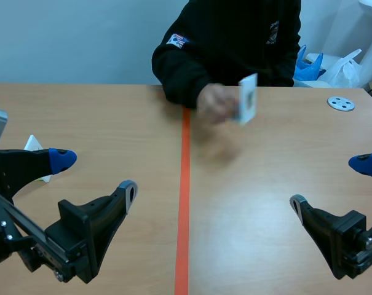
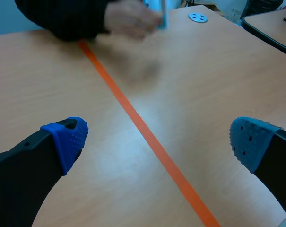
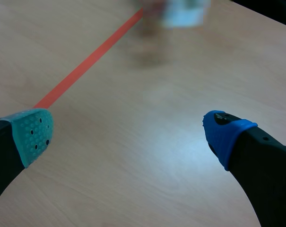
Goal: Sort the leaf by its shape. The table is split by an orange tape line. A compound leaf with several leaflets goes to the left side, a simple leaf with one blade goes to the right side. Return to the home posture when a red brick is placed on the table.
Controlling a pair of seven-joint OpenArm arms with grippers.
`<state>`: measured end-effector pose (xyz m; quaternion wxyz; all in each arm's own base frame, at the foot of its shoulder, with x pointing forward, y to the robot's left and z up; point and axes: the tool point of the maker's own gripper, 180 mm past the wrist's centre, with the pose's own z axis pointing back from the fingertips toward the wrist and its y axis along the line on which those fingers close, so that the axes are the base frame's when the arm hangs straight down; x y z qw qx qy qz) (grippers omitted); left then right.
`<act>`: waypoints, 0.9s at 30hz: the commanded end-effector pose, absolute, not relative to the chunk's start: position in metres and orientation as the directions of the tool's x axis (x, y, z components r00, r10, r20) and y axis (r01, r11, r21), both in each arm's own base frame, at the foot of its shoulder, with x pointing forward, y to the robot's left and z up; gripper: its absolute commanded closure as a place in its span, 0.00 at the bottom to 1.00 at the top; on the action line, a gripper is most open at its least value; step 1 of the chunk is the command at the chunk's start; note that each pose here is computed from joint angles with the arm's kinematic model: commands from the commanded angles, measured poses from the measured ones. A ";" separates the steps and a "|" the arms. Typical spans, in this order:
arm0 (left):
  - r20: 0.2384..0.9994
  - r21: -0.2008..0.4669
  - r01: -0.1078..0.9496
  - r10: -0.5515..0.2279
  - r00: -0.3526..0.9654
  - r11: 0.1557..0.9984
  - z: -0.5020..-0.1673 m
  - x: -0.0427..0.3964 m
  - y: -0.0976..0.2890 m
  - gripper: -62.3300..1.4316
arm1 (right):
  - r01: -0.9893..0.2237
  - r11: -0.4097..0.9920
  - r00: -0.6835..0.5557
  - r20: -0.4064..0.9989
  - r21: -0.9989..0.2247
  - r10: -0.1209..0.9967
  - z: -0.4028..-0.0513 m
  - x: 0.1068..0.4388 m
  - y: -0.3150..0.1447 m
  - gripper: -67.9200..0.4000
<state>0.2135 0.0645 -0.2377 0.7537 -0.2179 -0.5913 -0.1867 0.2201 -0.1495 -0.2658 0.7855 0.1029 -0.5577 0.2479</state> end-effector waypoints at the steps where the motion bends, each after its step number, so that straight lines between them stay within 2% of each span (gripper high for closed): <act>1: 0.979 -0.102 0.538 -0.011 0.203 0.837 -0.231 0.216 0.065 0.00 | -0.507 0.854 0.219 0.941 -0.118 0.260 -0.255 0.225 -0.145 0.00; 27: 0.979 -0.111 0.534 0.001 0.202 0.838 -0.230 0.217 0.064 0.00 | -0.506 0.854 0.222 0.940 -0.118 0.261 -0.255 0.225 -0.145 0.00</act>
